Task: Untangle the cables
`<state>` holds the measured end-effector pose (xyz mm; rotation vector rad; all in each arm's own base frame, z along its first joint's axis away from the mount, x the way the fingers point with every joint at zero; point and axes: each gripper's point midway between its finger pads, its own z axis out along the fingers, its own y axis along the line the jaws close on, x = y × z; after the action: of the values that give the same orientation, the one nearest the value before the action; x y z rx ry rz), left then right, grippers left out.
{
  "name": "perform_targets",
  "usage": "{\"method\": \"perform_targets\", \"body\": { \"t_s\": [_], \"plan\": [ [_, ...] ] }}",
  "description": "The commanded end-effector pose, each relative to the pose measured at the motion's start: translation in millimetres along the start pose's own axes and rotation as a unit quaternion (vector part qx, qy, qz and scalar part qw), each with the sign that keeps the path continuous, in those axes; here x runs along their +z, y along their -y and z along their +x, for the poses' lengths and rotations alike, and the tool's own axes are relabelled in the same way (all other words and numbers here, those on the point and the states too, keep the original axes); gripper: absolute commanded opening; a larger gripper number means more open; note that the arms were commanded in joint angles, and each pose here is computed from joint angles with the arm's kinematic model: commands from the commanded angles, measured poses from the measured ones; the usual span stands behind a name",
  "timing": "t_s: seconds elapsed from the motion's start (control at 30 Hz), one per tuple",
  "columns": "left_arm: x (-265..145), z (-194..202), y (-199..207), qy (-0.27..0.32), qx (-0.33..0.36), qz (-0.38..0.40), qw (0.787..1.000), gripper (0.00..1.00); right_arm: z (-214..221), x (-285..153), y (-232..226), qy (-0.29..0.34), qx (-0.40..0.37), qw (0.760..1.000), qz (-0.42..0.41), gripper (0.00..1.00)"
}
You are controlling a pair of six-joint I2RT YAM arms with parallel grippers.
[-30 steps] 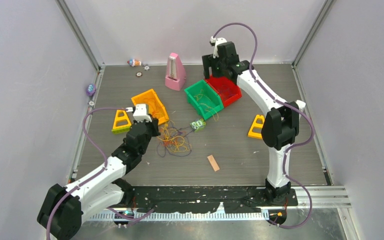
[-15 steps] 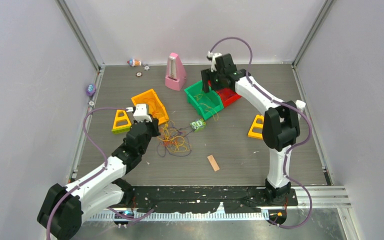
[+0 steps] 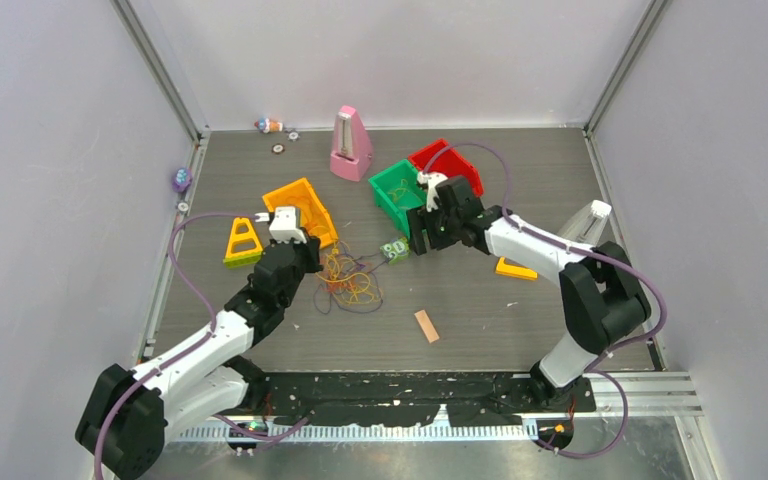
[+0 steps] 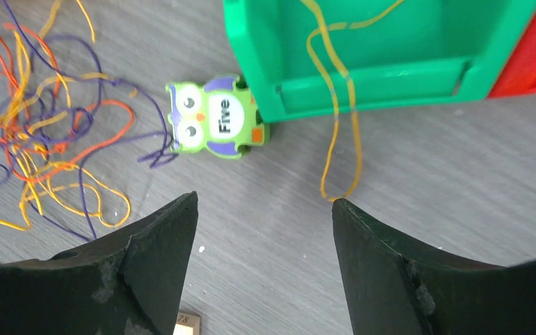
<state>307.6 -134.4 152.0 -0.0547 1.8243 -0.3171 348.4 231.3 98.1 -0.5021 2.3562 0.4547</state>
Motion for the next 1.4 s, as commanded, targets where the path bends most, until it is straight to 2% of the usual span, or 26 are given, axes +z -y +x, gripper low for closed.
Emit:
{"method": "perform_targets", "body": {
  "t_s": [0.0,0.2,0.33,0.47,0.57,0.73,0.83,0.93,0.97,1.03,1.07,1.1,1.13,1.17,1.2,1.37],
  "plan": [
    [2,-21,12,0.023,-0.012,0.017,1.0,0.0,-7,13,-13,0.029,0.015,0.999,-0.026,0.75],
    [1,-21,11,0.025,-0.01,0.014,1.0,0.0,-18,41,-19,0.023,0.012,0.999,-0.031,0.75],
    [1,-21,10,0.026,-0.01,0.013,1.0,0.0,-40,62,-23,0.035,0.014,0.999,-0.037,0.75],
    [2,-21,10,0.026,-0.008,0.013,1.0,0.0,-82,72,-30,0.066,0.009,0.997,-0.046,0.75],
    [2,-20,10,0.024,-0.005,0.013,1.0,0.0,-93,75,-33,0.065,0.004,0.997,-0.05,0.75],
    [2,-22,16,0.028,-0.003,0.031,0.999,0.0,-92,54,-40,0.07,-0.008,0.995,-0.066,0.76],
    [-1,-25,36,0.038,-0.001,0.089,0.995,0.0,-92,25,-47,0.094,-0.019,0.992,-0.083,0.76],
    [-4,-24,56,0.042,0.003,0.147,0.988,0.0,-69,8,-48,0.102,-0.028,0.99,-0.096,0.77],
    [-5,-24,64,0.038,0.006,0.17,0.985,0.0,-73,-8,-51,0.122,-0.033,0.987,-0.101,0.77],
    [-8,-22,81,0.028,0.011,0.215,0.976,0.0,-47,-17,-50,0.131,-0.036,0.984,-0.111,0.77],
    [-10,-21,90,0.026,0.014,0.236,0.971,0.0,-55,-23,-53,0.162,-0.041,0.979,-0.118,0.77],
    [-12,-21,97,0.023,0.017,0.254,0.967,0.0,-36,-26,-51,0.165,-0.036,0.978,-0.119,0.78],
    [-14,-19,104,0.019,0.022,0.271,0.962,0.0,-50,-37,-54,0.212,-0.041,0.968,-0.127,0.78],
    [-15,-18,109,0.018,0.027,0.281,0.959,0.0,-26,-32,-52,0.202,-0.031,0.97,-0.131,0.78],
    [-17,-17,113,0.017,0.032,0.29,0.956,0.0,-37,-42,-56,0.241,-0.037,0.96,-0.142,0.78],
    [-21,-11,130,0.006,0.051,0.326,0.944,0.0,-22,-55,-63,0.291,-0.044,0.94,-0.171,0.78]
  ]
}}
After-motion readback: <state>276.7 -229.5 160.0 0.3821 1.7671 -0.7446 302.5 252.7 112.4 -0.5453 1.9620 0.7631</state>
